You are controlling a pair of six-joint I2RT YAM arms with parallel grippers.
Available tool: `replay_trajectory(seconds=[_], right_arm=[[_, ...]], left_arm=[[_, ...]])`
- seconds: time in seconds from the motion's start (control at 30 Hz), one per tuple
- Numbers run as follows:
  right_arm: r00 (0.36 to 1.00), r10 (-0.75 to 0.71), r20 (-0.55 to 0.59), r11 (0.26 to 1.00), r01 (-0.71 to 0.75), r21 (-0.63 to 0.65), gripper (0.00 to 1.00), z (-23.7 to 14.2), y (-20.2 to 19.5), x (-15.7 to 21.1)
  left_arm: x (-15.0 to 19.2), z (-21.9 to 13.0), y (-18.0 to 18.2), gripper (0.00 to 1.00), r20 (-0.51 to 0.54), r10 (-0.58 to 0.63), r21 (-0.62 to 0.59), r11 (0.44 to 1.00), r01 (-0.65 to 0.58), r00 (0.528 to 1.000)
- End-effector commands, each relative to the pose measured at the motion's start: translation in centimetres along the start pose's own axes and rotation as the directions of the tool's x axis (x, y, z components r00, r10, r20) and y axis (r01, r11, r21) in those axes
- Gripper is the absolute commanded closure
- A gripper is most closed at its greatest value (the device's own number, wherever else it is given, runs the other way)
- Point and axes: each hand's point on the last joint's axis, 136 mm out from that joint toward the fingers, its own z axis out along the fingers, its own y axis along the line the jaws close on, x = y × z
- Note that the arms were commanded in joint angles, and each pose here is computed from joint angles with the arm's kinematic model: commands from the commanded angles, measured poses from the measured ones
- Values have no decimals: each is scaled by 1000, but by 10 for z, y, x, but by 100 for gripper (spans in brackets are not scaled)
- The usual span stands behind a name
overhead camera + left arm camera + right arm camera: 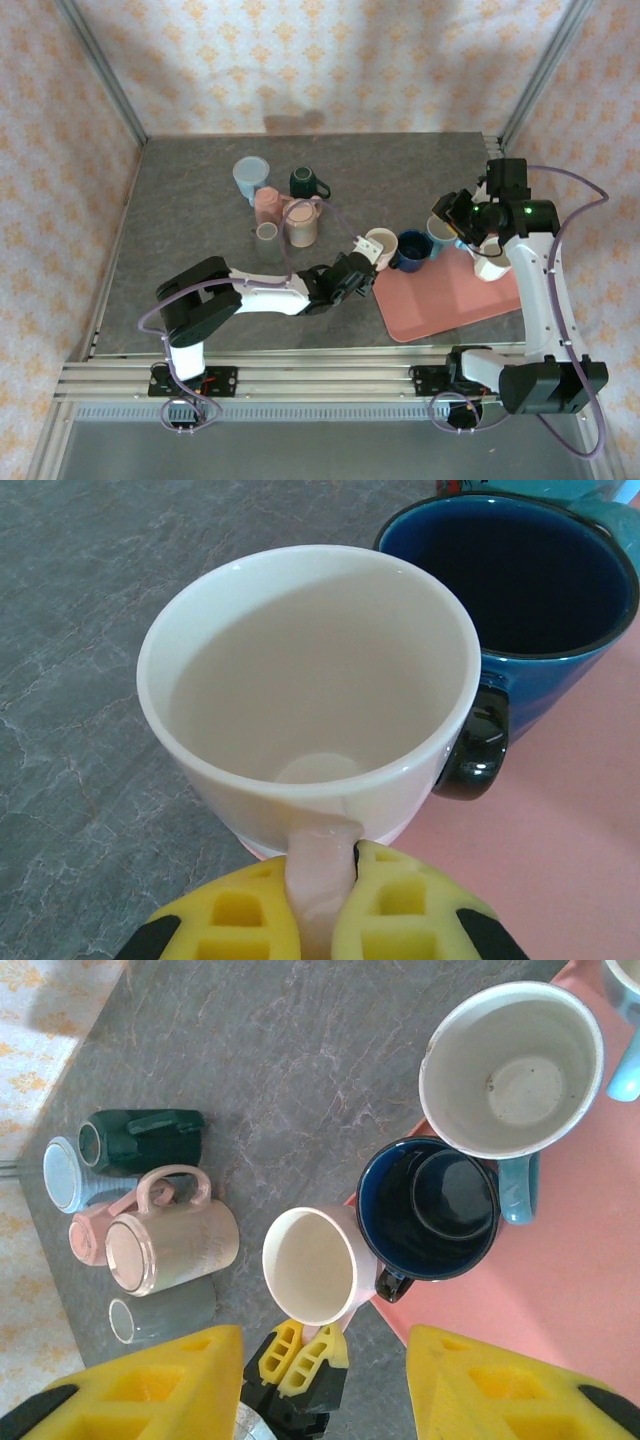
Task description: Turn the mug right side up
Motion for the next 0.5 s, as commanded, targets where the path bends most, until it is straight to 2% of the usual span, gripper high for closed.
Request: replay_trajectory(seconds=[0.0, 0.03, 0.13, 0.23, 0.33, 0.47], right_arm=[[1000, -18, 10, 1000, 18, -11, 52, -2, -1, 1], [1000, -17, 9, 1000, 17, -10, 52, -2, -1, 1], [1000, -17, 11, 1000, 17, -10, 52, -2, -1, 1], [1000, -18, 18, 1000, 18, -8, 50, -3, -1, -1], [1000, -8, 19, 1000, 9, -8, 49, -1, -1, -1], [1000, -1, 22, 1000, 1, -15, 48, 0, -1, -1]], left_arm=[[-42, -5, -5, 100, 140, -52, -16, 998, 55, 989], [-40, -4, -4, 100, 136, -51, -19, 998, 54, 989], [-37, -4, -4, 88, 132, -57, -18, 998, 60, 990], [-36, -5, -6, 83, 125, -60, -2, 998, 60, 990], [-35, -7, -8, 68, 119, -65, 14, 998, 64, 991], [-35, -9, -3, 58, 113, -75, -9, 997, 77, 991]])
